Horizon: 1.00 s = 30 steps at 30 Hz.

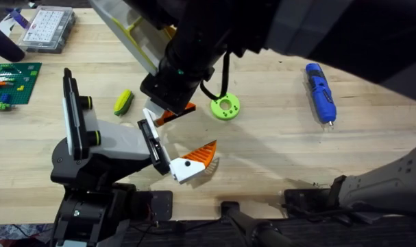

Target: Pick up the gripper from the table and insert it into the empty holder that is missing its gripper. Then pick up a screw, insert it into the mounting hole, and use the screwdriver to tighten it. Finally, clean up the table by picking up the vegetable and placing it into the bucket.

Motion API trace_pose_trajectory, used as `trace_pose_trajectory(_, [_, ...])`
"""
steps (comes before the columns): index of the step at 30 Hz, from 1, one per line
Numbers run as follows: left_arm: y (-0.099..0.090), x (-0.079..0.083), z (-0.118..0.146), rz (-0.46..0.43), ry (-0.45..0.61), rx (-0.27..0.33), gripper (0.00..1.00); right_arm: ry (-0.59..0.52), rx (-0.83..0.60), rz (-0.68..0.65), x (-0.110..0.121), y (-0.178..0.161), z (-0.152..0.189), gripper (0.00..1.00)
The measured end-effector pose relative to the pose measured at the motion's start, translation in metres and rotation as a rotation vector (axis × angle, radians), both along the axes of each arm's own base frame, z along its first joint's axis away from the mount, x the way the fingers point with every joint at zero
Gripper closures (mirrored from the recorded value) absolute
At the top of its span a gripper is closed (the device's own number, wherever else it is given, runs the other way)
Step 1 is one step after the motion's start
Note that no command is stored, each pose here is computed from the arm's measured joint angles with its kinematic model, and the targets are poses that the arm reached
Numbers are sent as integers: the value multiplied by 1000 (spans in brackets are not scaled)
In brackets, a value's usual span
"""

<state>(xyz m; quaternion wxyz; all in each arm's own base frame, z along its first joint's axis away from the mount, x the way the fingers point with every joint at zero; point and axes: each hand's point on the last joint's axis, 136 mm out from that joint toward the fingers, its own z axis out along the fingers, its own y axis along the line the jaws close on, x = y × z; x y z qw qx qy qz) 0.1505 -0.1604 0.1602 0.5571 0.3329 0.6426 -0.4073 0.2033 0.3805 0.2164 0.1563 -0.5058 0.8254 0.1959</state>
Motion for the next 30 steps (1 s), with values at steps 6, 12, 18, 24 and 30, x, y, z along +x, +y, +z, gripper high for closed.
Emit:
trace_pose_trajectory(6, [-1, -1, 0, -8, 1, -3, 15, 6, -9, 1, -1, 0, -3, 987])
trace_pose_trajectory(12, [-1, -1, 0, -10, 2, -3, 15, 3, -4, 1, -3, -3, 3, 987])
trace_pose_trajectory(18, [-1, -1, 0, -9, 2, -3, 15, -30, 48, 1, -8, -11, 29, 987])
trace_pose_trajectory(24, [-1, -1, 0, -9, 1, -3, 15, -47, 74, 1, -12, -17, 43, 987])
trace_pose_trajectory(30, [-1, -1, 0, -9, 1, -3, 15, -39, 61, 1, -19, -28, 48, 987])
